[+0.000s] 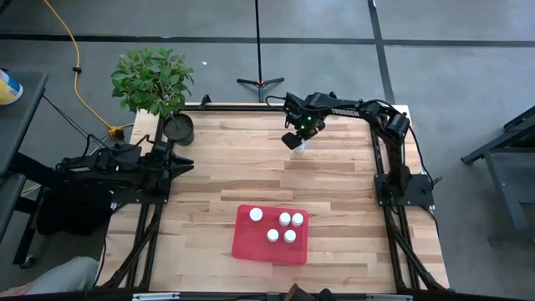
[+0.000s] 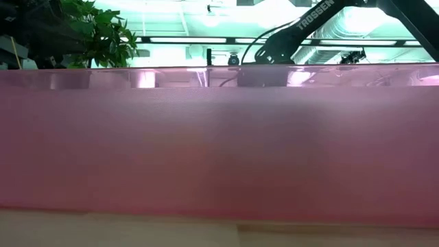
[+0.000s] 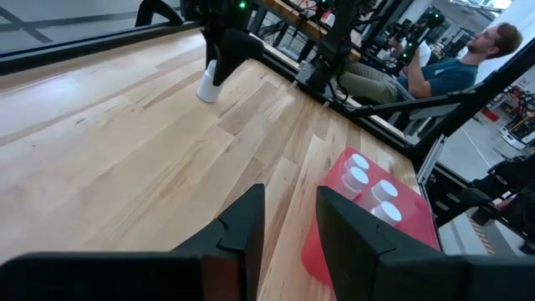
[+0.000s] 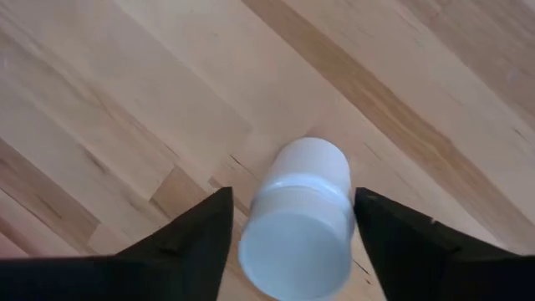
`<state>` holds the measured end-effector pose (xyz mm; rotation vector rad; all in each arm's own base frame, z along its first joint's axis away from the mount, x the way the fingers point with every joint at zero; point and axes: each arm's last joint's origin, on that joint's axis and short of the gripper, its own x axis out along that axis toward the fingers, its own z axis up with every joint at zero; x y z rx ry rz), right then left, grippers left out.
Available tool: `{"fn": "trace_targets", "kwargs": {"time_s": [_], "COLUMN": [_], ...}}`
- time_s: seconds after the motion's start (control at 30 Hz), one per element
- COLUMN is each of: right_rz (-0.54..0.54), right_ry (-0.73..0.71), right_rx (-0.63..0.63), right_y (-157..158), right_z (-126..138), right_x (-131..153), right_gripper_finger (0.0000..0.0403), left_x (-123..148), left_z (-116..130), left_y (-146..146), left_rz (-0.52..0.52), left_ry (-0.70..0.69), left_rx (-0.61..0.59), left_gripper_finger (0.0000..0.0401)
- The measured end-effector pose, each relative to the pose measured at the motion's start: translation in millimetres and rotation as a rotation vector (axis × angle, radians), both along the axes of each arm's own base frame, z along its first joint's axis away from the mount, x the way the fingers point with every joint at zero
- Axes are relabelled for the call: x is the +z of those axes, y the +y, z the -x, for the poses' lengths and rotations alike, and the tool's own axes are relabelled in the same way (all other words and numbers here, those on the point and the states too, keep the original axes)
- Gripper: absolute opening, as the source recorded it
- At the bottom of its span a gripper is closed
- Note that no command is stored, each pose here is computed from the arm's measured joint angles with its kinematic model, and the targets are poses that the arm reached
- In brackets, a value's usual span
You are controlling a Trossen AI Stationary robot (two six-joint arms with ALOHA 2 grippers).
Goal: Pick and place pill bottles into a basket
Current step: Put the white pill bottle into the red bin
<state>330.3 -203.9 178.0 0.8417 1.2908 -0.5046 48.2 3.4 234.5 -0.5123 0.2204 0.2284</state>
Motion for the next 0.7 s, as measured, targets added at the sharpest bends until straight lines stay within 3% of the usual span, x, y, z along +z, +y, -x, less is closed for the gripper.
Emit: {"fn": "trace_targets", "kwargs": {"time_s": [0.2,0.7], "right_rz": [-0.002,-0.012], "right_ry": [0.01,0.031], "right_rx": [0.018,0.027], "right_y": [0.6,3.8], "right_z": [1.3,1.7], "right_x": [0.3,1.9], "right_gripper_finger": [0.0163,0.016], "left_x": [0.0,0.1], "left_z": [0.0,0.1], "left_y": [0.0,0.0], "left_rz": [0.0,0.0], "left_ry": [0.0,-0.001], "left_rx": [0.0,0.0], "left_gripper_finger": [0.0145,0.0145]}}
